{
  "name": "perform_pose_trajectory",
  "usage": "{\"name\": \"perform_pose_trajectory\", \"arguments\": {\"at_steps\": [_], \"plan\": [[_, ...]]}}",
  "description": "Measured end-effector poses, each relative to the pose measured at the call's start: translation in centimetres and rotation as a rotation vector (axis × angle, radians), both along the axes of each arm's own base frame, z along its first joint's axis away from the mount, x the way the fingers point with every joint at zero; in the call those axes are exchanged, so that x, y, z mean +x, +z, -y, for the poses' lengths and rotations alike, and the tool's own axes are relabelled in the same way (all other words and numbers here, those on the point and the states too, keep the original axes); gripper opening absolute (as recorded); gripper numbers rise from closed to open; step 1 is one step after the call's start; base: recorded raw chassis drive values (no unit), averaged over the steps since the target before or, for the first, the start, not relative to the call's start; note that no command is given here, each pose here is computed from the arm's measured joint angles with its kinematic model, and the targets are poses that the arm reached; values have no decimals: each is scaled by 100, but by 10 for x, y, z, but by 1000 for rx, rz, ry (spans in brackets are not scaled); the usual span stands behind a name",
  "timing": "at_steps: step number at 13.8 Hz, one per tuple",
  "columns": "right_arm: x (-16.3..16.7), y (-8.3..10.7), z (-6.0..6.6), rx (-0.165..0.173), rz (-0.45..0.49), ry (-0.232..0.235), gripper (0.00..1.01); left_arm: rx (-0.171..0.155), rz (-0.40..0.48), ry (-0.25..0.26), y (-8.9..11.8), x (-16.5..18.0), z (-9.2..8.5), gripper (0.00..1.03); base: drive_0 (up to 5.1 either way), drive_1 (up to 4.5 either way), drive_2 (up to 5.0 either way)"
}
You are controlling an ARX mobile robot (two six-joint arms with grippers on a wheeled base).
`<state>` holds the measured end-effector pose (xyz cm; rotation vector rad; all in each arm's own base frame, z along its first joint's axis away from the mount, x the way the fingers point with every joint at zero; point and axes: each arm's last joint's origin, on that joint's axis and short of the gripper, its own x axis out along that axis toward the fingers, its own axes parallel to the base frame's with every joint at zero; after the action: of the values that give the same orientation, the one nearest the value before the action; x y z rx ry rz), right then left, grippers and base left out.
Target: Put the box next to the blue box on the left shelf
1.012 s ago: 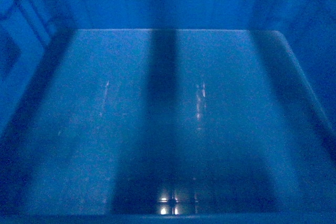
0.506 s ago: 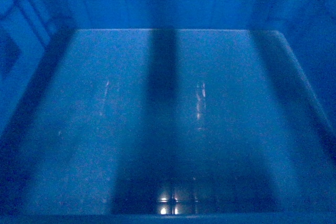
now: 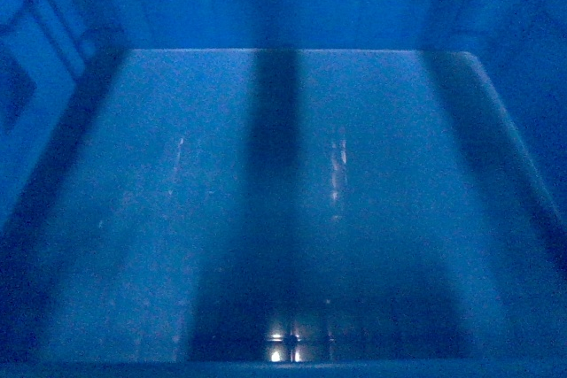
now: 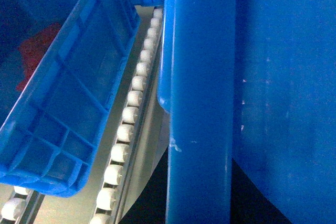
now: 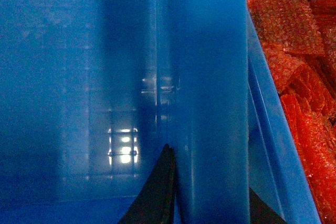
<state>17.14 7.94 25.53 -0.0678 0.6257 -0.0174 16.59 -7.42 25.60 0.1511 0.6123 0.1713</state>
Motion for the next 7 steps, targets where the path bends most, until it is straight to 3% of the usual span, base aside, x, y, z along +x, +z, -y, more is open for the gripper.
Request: {"name": "perform_pose_trajectory", "arguments": {"at_steps": [5, 6, 7], "plan": [[0, 0, 0, 0, 1, 0, 13, 9, 23, 5, 0, 1, 0, 12, 0, 0, 0], [0, -9, -5, -52, 204, -60, 14, 59, 228, 48, -18, 0, 6, 14, 0, 0, 0], [0, -2, -9, -72, 281, -91, 16, 88, 307, 86, -10, 2, 8, 17, 0, 0, 0]]}}
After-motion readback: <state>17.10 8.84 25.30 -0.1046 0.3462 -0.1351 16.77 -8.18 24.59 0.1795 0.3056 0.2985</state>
